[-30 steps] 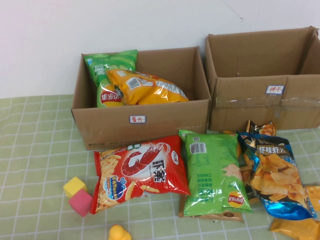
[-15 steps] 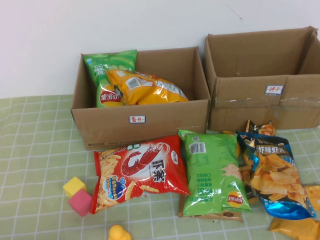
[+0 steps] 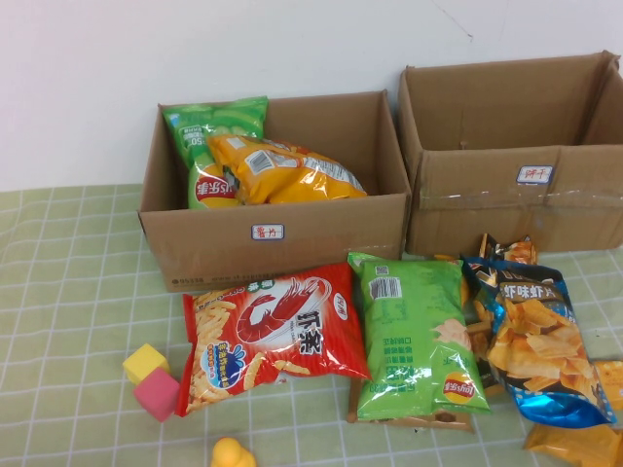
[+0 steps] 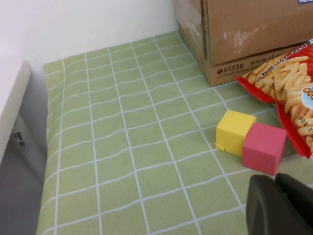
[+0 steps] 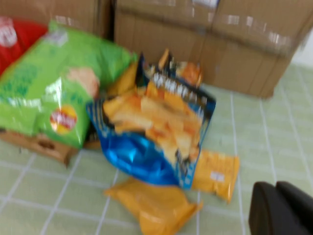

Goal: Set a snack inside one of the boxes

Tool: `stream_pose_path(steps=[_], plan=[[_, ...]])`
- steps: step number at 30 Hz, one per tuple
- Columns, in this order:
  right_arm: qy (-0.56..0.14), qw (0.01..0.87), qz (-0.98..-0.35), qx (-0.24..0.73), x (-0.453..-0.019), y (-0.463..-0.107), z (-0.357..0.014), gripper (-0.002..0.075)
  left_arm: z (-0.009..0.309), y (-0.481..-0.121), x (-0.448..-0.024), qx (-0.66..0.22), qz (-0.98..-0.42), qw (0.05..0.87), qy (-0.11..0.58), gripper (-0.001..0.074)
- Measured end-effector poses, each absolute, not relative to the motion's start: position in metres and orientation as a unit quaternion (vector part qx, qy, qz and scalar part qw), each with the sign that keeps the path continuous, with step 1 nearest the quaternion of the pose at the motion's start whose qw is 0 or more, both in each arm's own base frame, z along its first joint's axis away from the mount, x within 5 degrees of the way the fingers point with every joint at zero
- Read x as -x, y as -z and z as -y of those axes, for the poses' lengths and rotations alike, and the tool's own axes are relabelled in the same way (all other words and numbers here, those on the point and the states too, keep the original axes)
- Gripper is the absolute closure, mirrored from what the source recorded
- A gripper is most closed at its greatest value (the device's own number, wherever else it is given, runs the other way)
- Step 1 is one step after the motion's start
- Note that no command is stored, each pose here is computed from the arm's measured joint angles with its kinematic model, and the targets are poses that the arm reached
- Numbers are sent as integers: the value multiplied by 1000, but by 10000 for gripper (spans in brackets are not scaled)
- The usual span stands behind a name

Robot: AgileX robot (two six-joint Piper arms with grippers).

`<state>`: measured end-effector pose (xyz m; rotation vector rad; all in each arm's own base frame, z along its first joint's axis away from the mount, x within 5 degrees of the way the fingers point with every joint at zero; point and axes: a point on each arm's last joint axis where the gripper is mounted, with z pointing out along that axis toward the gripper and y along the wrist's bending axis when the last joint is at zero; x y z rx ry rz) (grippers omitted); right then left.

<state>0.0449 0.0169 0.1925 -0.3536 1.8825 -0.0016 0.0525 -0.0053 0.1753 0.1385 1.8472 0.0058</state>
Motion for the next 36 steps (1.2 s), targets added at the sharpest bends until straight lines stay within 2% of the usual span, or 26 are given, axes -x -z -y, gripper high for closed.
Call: stream_pose_path(steps=[8,18,36], plan=[[12,583,-802,128,-51,-171,-13,728,5,-175,-52,-60,-797,601,-3,736],[20,580,-814,-5,-51,-170,2,728,5,-175,-52,-60,-797,601,-3,736],[14,579,-815,35,-51,-170,0,728,5,-175,-52,-61,-797,601,-3,736]])
